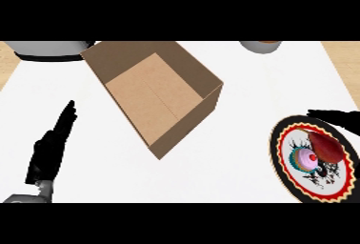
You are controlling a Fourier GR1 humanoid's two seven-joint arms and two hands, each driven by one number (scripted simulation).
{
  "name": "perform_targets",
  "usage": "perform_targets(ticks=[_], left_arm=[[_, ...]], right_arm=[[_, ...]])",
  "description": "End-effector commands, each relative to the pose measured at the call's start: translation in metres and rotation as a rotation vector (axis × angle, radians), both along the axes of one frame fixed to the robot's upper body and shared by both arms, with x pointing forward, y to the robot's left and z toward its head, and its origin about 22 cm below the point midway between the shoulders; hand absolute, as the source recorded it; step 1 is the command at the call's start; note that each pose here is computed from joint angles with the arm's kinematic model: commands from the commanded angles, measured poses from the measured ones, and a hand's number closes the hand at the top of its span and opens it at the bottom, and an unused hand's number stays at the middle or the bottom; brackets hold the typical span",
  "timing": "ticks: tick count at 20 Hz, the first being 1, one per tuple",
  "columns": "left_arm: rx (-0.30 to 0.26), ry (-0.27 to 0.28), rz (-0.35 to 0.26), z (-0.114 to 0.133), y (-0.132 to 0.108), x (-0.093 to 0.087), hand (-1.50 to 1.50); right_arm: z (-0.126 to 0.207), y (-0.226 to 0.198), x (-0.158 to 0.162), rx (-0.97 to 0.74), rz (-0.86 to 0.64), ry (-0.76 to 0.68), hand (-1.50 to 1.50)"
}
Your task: Pick the pear from the plate and place it in the cardboard box
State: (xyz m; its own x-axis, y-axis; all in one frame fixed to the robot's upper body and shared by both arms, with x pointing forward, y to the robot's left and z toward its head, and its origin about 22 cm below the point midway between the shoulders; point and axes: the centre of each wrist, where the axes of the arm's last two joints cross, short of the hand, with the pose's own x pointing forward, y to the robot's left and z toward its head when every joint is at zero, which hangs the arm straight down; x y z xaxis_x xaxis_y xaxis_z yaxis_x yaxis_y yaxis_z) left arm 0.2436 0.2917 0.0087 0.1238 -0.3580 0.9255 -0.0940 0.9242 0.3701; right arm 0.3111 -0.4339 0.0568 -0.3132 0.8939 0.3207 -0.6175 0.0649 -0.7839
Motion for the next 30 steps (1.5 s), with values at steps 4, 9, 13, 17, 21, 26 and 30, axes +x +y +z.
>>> perform_targets(ticks=[4, 9, 13, 17, 21, 26, 30], left_arm=[[0.003, 0.01, -0.022, -0.003, 0.01, -0.008, 0.0], [0.005, -0.018, -0.008, 0.012, -0.008, -0.003, 0.0], [0.003, -0.01, -0.011, 0.007, 0.007, -0.001, 0.0], [-0.002, -0.01, -0.011, 0.001, -0.013, 0.012, 0.0], [-0.005, -0.004, -0.004, 0.013, -0.005, 0.008, 0.0], [-0.014, -0.012, -0.008, 0.008, -0.019, 0.005, 0.0], [0.011, 0.0, -0.027, 0.004, -0.001, -0.013, 0.0]], right_arm=[[-0.003, 0.003, 0.008, 0.011, -0.02, 0.005, -1.5], [-0.007, 0.006, 0.016, 0.006, -0.024, 0.009, -1.5], [-0.034, 0.019, -0.003, 0.006, -0.014, 0.022, -1.5], [-0.034, 0.019, 0.018, -0.009, 0.015, 0.011, -1.5], [-0.033, 0.016, 0.012, -0.066, 0.012, 0.04, -1.5], [-0.058, 0.017, 0.002, 0.018, 0.019, 0.049, 1.5], [-0.055, 0.018, 0.004, -0.021, 0.0, -0.182, 1.5]])
